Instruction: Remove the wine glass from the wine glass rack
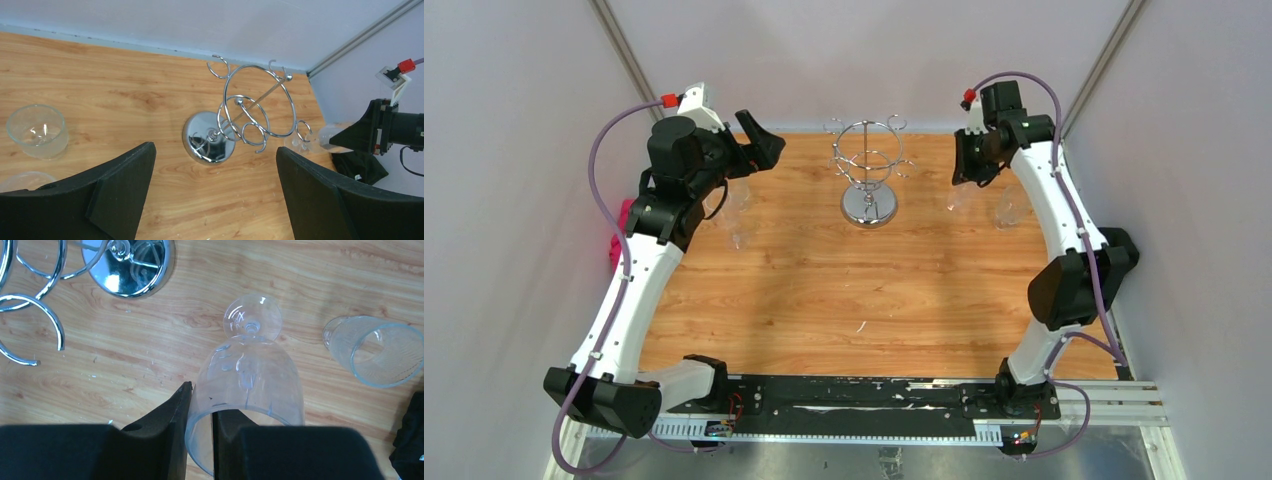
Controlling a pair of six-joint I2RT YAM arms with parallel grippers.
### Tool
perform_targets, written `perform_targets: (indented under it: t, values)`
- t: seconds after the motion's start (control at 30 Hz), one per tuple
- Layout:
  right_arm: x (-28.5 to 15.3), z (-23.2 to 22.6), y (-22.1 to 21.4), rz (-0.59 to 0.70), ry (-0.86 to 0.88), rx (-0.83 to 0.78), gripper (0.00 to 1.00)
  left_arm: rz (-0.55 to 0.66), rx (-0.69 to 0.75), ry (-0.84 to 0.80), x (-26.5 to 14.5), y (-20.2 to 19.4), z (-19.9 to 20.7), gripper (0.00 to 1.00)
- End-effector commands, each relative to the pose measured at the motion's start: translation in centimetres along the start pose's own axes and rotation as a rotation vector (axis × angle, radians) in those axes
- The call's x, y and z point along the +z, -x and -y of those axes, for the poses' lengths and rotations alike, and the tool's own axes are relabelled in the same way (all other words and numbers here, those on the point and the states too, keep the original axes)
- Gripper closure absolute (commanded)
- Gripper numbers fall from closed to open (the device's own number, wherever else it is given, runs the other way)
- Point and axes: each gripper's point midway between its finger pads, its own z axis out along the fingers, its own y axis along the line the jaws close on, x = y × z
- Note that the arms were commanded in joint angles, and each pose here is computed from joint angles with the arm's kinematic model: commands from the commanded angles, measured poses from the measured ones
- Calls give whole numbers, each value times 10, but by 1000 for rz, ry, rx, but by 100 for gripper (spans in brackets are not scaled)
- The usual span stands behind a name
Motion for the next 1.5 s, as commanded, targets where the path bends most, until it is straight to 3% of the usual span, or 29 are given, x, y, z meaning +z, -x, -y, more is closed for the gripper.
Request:
perform_targets:
  t: [0.0, 0.47, 1.47]
  values:
    - [-7, -12, -10, -3, -15, -47, 100, -4, 2, -10, -1, -3, 2, 4]
    - [1, -24, -56, -104, -29, -66, 100, -12, 2, -16, 0, -6, 2, 4]
    - [1, -58, -77, -105, 99, -98, 100, -20, -1, -12, -1, -7, 2, 4]
